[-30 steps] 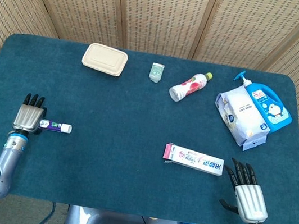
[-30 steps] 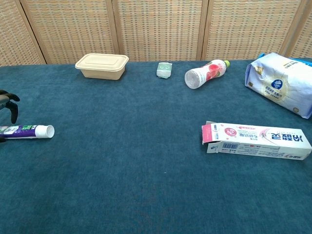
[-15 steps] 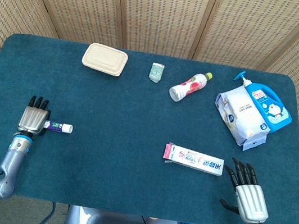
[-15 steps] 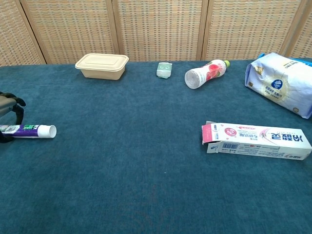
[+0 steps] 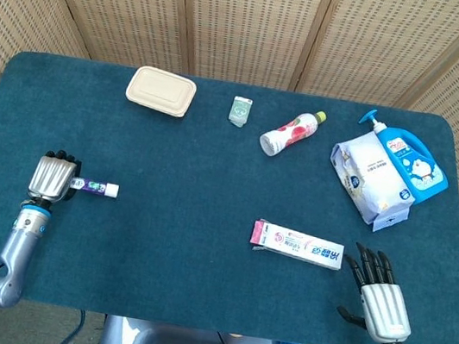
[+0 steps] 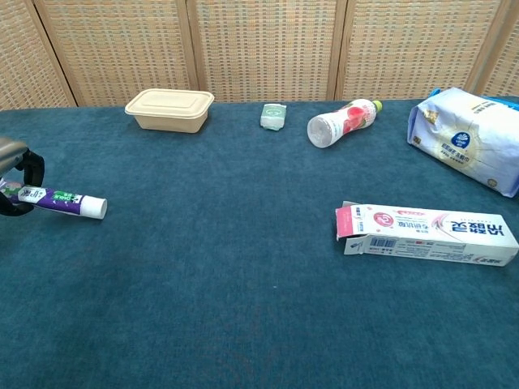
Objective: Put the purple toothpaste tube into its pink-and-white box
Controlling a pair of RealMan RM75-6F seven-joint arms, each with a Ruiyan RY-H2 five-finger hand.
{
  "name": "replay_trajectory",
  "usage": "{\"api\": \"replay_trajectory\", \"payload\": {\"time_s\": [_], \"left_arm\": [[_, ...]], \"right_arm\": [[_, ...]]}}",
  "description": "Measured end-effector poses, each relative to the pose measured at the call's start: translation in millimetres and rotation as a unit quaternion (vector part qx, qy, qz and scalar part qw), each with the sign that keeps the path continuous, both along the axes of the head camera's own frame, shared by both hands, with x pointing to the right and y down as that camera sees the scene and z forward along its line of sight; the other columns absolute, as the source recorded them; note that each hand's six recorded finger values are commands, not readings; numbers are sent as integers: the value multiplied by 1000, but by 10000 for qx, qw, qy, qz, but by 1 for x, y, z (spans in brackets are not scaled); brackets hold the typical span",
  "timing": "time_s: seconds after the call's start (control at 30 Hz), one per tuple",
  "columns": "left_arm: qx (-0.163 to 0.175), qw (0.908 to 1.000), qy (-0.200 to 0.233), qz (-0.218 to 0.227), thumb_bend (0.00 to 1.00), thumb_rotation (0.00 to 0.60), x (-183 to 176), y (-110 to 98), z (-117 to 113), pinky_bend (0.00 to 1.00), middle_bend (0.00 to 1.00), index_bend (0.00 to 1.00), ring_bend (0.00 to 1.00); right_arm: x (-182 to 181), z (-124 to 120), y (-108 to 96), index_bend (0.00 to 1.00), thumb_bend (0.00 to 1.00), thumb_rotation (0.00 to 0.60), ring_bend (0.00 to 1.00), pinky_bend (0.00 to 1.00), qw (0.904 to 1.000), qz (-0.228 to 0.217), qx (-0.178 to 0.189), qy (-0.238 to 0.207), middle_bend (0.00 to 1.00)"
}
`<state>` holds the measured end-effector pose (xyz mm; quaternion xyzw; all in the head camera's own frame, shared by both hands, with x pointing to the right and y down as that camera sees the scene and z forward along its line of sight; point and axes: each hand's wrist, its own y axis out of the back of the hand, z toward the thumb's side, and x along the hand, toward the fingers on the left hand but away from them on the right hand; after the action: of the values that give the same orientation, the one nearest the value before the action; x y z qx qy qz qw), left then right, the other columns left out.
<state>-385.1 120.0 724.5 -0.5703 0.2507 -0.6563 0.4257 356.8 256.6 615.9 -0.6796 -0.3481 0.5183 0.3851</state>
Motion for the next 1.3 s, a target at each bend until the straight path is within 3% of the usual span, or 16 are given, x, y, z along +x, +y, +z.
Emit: {"api": "replay_trajectory", "payload": {"time_s": [0.27,0.77,1.3], "left_arm": [[286,9988,378,139,500,600,12,-2,-8,462,594,839,426],[459,9907,1279,-32,499,600,19,-7,-32,471,605,848,434],[410,9818,1834,285,500,600,31,-8,-56,469,605,848,435]], "right_arm": [[0,1,1,158,32,600,0,0,10000,-4,-29,34,0],[-1,6,-2,169,33,600,0,0,9999,27,-100,84,0],[-34,11,-33,174,37,600,0,0,9988,-136,-264,394,0]]}}
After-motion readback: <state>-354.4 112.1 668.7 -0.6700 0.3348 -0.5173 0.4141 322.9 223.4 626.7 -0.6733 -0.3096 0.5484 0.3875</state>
